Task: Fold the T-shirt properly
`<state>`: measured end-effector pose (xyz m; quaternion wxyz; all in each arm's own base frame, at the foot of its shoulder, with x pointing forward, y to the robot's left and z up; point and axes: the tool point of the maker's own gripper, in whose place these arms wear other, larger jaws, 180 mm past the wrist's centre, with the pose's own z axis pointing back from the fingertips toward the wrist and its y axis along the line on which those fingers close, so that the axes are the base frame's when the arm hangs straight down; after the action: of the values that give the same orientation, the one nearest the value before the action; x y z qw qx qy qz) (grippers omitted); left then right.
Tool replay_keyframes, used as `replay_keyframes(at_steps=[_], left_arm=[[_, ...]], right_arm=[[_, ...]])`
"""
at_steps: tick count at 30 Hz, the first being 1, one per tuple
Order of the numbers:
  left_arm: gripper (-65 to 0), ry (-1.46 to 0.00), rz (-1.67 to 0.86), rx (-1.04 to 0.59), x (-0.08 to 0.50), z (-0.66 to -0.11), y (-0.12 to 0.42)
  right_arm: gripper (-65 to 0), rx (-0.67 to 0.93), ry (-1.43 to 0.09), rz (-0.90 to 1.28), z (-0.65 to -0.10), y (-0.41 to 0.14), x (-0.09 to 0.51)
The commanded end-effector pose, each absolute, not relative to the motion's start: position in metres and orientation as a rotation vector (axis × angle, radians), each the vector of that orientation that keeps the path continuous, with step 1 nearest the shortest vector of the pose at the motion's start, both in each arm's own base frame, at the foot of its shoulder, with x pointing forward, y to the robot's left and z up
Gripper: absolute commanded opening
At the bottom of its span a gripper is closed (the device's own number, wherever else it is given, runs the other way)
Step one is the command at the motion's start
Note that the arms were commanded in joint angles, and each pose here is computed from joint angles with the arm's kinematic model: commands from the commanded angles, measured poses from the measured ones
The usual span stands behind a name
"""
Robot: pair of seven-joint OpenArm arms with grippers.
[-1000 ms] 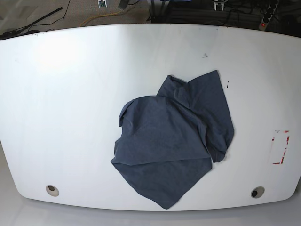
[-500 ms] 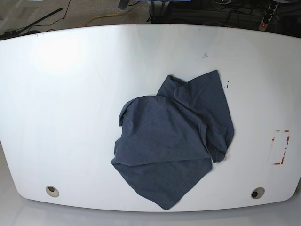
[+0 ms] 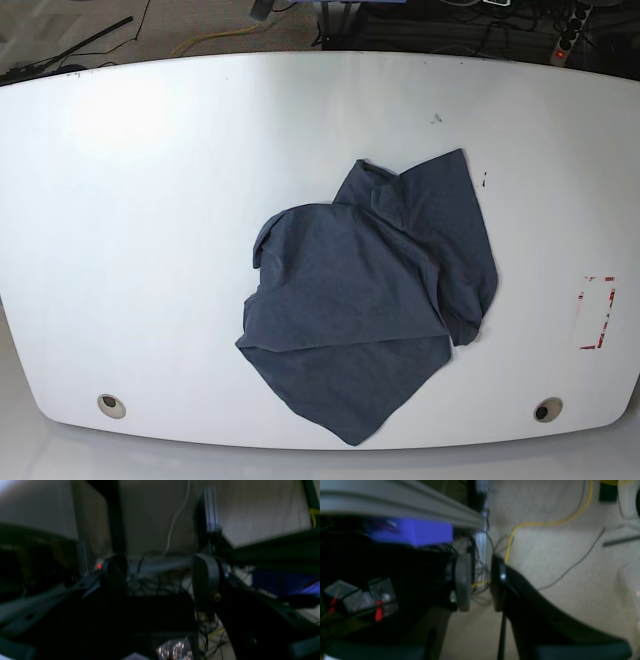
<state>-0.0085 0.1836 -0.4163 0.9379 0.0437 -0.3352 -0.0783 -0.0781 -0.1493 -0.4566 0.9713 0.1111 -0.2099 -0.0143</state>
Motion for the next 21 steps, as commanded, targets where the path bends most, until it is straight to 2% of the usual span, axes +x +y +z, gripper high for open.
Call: replay_keyframes(at_steps=[1, 6, 12, 21], left_arm=[[-28.2, -0.757, -0.180, 0.090, 0.007, -0.391, 0.181], [-28.2, -0.837, -0.217, 0.095, 0.030, -0.366, 0.180], [-28.1, -0.865, -0.212, 0.154, 0.040, -0.357, 0.200], [-27.9, -0.976, -0.009, 0.163, 0.068, -0.342, 0.232]], right_arm=[[-52.2, 0.195, -0.491, -0.072, -0.437, -0.154, -0.066], [-52.2, 0.158, -0.577, -0.082, -0.404, -0.158, -0.045], [-52.2, 0.171, -0.684, -0.040, -0.370, -0.151, -0.012], [-52.2, 0.179, -0.852, -0.021, -0.364, -0.149, 0.049]])
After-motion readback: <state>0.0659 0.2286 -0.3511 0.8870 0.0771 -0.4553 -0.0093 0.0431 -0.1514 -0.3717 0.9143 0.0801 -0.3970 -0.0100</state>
